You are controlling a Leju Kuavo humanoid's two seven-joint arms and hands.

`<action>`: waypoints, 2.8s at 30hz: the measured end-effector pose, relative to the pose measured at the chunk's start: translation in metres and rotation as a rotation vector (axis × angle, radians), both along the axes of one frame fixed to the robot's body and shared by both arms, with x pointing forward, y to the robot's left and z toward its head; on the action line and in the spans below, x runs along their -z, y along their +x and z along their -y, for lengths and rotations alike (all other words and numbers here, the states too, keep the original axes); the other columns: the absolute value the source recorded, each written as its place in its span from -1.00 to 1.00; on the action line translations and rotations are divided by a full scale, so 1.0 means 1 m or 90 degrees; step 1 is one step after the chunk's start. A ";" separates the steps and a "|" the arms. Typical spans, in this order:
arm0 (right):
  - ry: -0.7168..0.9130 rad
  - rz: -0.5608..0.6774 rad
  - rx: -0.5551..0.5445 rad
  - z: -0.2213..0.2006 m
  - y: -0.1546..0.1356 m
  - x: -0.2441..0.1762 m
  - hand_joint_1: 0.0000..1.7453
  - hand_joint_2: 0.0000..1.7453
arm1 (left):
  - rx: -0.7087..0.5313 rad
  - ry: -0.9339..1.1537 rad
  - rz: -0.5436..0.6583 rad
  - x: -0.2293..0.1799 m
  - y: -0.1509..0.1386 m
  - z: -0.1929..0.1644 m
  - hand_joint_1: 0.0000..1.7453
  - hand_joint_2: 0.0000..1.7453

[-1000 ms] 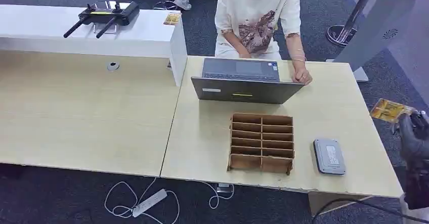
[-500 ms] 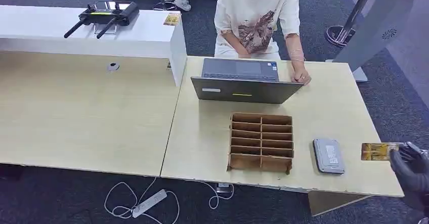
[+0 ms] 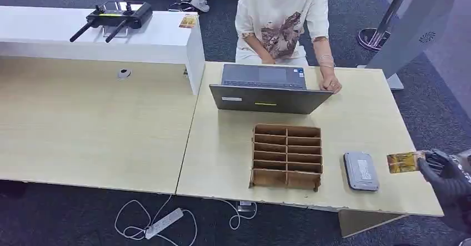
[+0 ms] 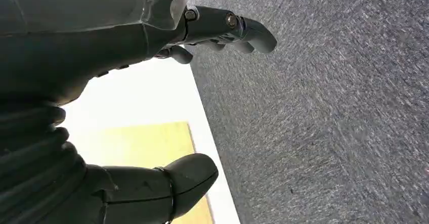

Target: Pass the card to the sensor for recognition and then transmit it.

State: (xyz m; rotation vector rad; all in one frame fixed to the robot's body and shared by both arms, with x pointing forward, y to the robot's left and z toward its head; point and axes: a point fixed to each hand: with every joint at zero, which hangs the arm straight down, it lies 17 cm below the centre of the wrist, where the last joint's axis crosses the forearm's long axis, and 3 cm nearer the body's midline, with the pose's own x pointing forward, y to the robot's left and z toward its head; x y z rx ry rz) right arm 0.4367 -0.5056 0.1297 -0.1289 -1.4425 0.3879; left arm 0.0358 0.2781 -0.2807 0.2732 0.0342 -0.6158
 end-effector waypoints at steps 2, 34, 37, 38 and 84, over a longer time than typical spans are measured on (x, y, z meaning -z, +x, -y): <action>0.003 -0.022 -0.004 -0.002 0.006 0.011 1.00 1.00 | 0.000 0.000 0.000 0.000 0.000 0.000 -1.00 1.00; 0.005 -0.135 0.053 -0.004 0.035 0.087 1.00 1.00 | 0.006 0.005 -0.009 -0.001 0.004 -0.005 -1.00 1.00; -0.003 -0.144 0.049 -0.006 0.034 0.091 1.00 1.00 | 0.008 0.005 -0.011 -0.001 0.004 -0.005 -1.00 1.00; -0.008 -0.148 0.049 -0.006 0.034 0.092 1.00 1.00 | 0.009 0.004 -0.012 -0.001 0.004 -0.004 -1.00 1.00; -0.177 -0.201 0.049 -0.003 0.039 0.112 1.00 1.00 | 0.017 0.004 -0.020 -0.001 0.002 -0.004 -1.00 1.00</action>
